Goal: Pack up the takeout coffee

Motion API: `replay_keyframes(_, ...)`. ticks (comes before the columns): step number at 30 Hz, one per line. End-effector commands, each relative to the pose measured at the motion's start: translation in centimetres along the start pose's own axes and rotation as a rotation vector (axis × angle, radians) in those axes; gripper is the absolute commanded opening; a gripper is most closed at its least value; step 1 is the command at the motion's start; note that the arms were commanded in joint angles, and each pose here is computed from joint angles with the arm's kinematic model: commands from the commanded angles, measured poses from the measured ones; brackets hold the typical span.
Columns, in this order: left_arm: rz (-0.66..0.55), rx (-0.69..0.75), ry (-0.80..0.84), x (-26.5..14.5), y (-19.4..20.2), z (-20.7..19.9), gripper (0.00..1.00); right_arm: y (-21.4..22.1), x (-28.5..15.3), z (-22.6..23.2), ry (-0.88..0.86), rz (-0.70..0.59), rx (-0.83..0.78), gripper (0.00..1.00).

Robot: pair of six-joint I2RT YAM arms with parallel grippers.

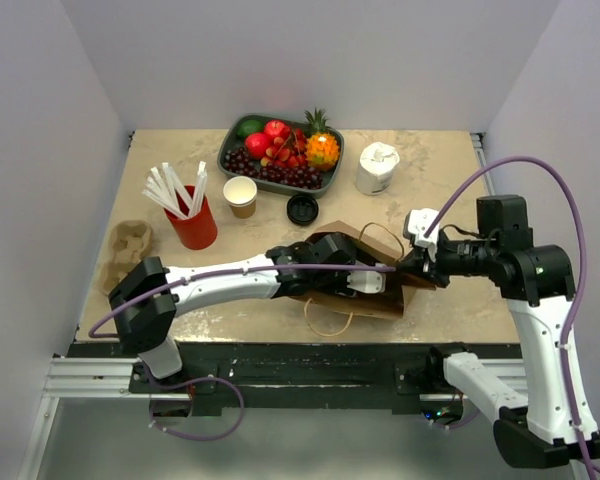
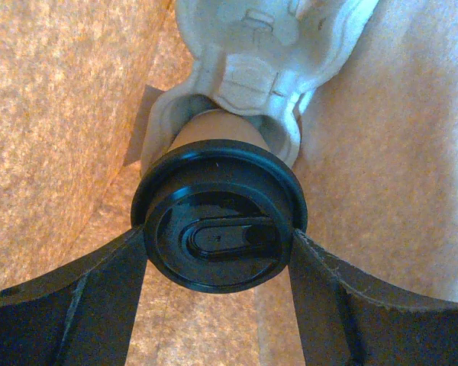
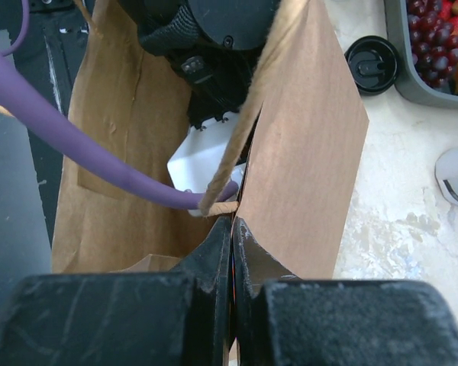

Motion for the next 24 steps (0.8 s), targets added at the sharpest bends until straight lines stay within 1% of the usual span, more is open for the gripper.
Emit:
replay_keyframes(1, -0.006, -0.031, -0.053, 0.7, 0.1, 2.2, 0.0, -1.0, -0.1, 1.5, -0.072, -0.05, -0.017, 0.0)
replay_keyframes(10, -0.115, -0.06, -0.09, 0.0, -1.6, 4.2, 0.0, -0.8, 0.0, 1.1, -0.063, -0.029, -0.002, 0.0)
replay_keyframes(17, -0.1, -0.068, -0.068, 2.0, -1.1, 4.0, 0.0, -0.7, 0.1, 0.7, -0.063, -0.006, 0.003, 0.0)
replay_keyframes(24, -0.1, -0.112, -0.11, 2.0, -1.2, 5.1, 0.0, -0.3, 0.0, 0.4, -0.052, 0.018, 0.01, 0.0)
Point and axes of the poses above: each gripper's point midway between its finger pads, its own x axis out along the fingers, its own z axis along the line the jaws close on, y = z × x, the point moved 1 cm from there along -x, back along the fingers, and after that the axes turned 9 degrees about x, right-handed, at the moved point
